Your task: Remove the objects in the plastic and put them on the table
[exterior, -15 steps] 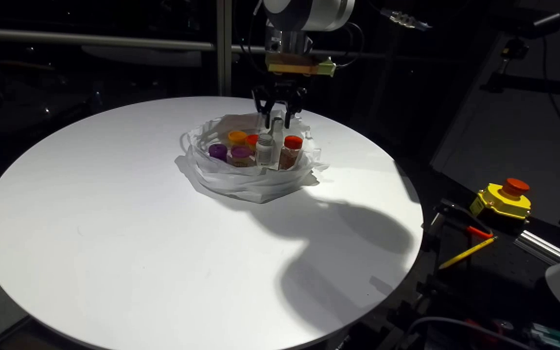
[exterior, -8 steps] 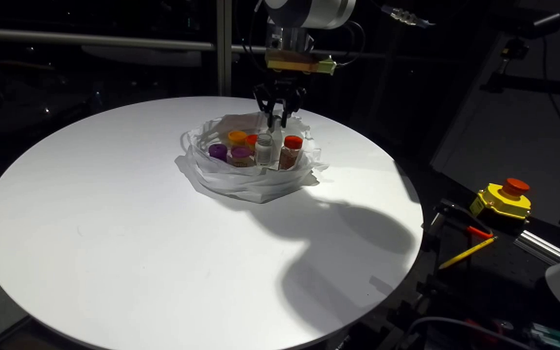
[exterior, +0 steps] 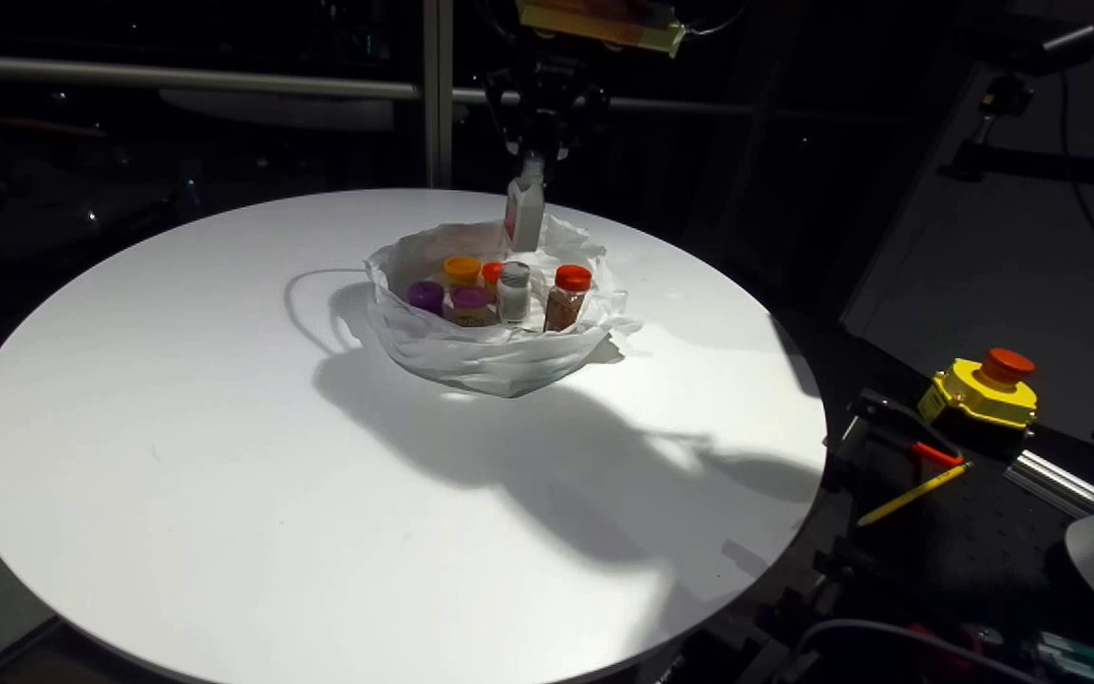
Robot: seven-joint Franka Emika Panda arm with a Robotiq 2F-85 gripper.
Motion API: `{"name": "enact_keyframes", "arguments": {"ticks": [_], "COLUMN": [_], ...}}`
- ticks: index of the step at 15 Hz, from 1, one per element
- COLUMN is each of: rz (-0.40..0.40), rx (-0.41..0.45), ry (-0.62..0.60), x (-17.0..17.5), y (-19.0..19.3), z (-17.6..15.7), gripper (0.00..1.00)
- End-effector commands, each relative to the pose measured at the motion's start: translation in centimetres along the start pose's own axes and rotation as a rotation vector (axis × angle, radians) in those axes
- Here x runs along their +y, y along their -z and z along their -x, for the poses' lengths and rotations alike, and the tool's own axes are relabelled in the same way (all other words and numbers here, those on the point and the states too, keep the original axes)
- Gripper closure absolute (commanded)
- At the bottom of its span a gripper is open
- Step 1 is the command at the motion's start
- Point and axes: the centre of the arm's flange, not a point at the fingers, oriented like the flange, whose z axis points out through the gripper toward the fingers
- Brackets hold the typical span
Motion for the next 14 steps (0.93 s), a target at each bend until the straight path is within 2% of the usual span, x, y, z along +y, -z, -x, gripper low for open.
{"name": "enact_keyframes", "arguments": {"ticks": [1, 5, 7, 12, 14], "rz": [-0.037, -0.071, -0.076, -0.164, -0.154], "rx": [0.108, 0.153, 0.132, 0.046, 0.023], "ry": [-0.061, -0.193, -0.236, -0.275, -0.285], "x": [3.1, 9.5, 12.5, 15.3, 15.6], "y": [6.4, 9.2, 8.3, 1.1, -2.2], "z": [5.7, 7.9, 7.7, 5.3, 4.8], "gripper": [0.87, 0.87, 0.88, 0.89, 0.89]}}
